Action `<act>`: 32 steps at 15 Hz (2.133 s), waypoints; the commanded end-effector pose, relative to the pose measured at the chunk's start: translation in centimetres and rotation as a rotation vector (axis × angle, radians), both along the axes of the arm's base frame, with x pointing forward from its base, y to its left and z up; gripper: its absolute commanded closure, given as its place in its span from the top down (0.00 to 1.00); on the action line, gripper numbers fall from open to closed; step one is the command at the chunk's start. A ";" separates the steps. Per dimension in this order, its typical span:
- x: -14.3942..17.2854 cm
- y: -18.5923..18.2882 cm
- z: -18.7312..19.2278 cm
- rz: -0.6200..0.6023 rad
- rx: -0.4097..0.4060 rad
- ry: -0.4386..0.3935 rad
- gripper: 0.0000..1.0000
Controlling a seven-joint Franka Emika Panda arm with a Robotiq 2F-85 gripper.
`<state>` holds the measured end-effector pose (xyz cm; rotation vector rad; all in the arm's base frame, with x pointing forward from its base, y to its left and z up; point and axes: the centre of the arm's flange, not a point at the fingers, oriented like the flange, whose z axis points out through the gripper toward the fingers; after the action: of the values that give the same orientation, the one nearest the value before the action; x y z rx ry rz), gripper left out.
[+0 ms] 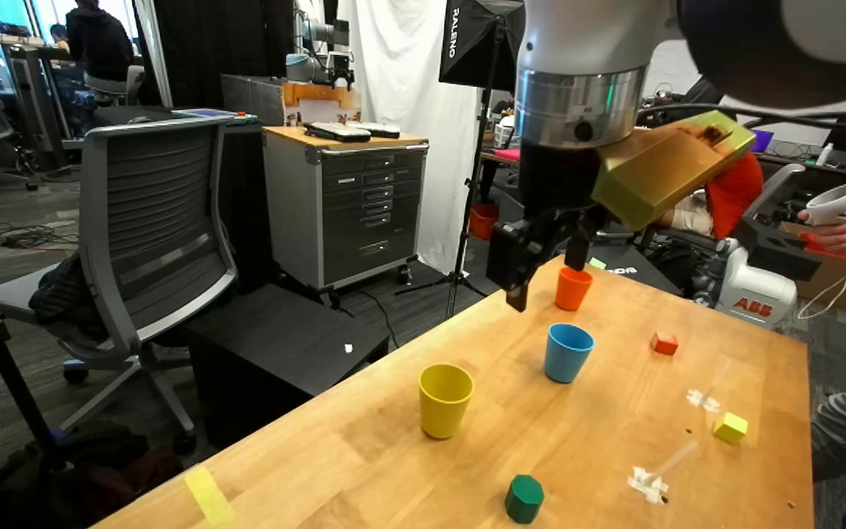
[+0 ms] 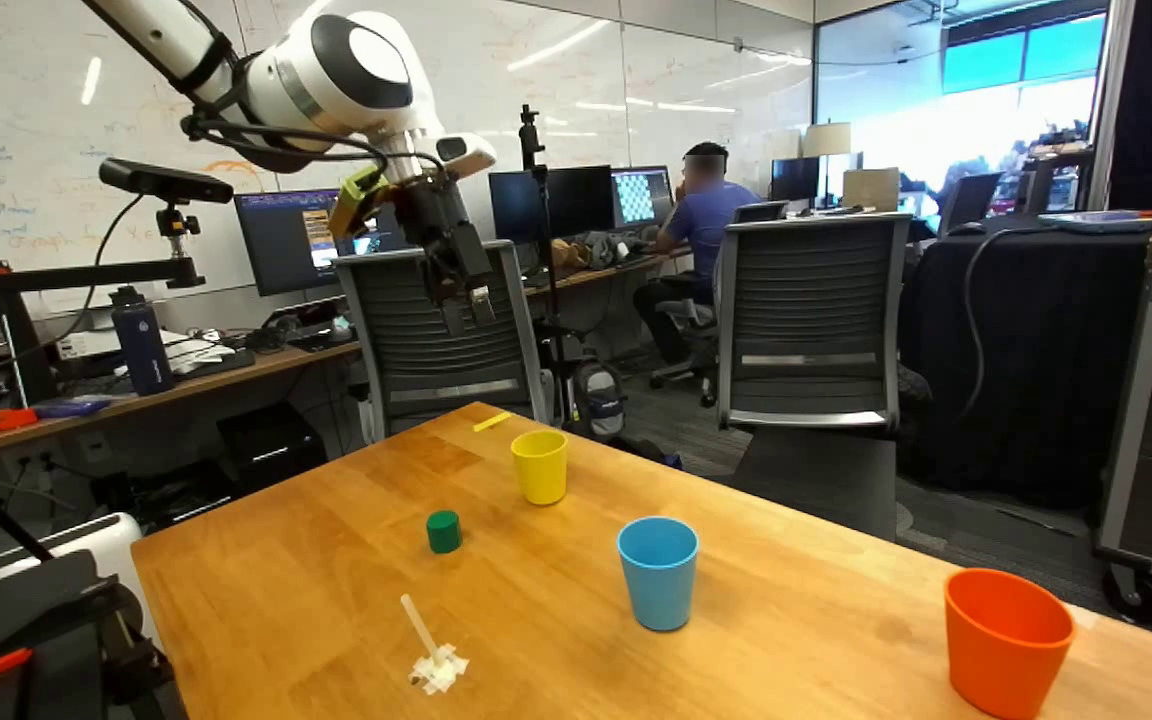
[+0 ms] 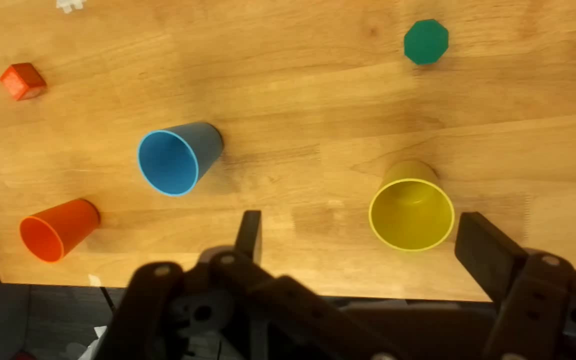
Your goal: Put the yellow cup in the blue cup then pick the orange cup and put it in the yellow cup
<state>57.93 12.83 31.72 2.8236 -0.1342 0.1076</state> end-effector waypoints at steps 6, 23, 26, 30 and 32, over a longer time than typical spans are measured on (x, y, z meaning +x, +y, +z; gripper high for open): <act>2.7 -3.1 -4.6 -0.090 -0.081 0.025 1.00; 3.5 -4.7 -4.7 -0.110 -0.097 0.029 1.00; 3.7 -4.7 -5.9 -0.108 -0.089 0.034 1.00; 3.7 -5.5 -6.8 -0.127 -0.078 0.040 1.00; 4.9 -5.1 -7.8 -0.111 -0.083 0.041 1.00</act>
<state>60.94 7.56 25.24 2.7215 -0.2736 0.0175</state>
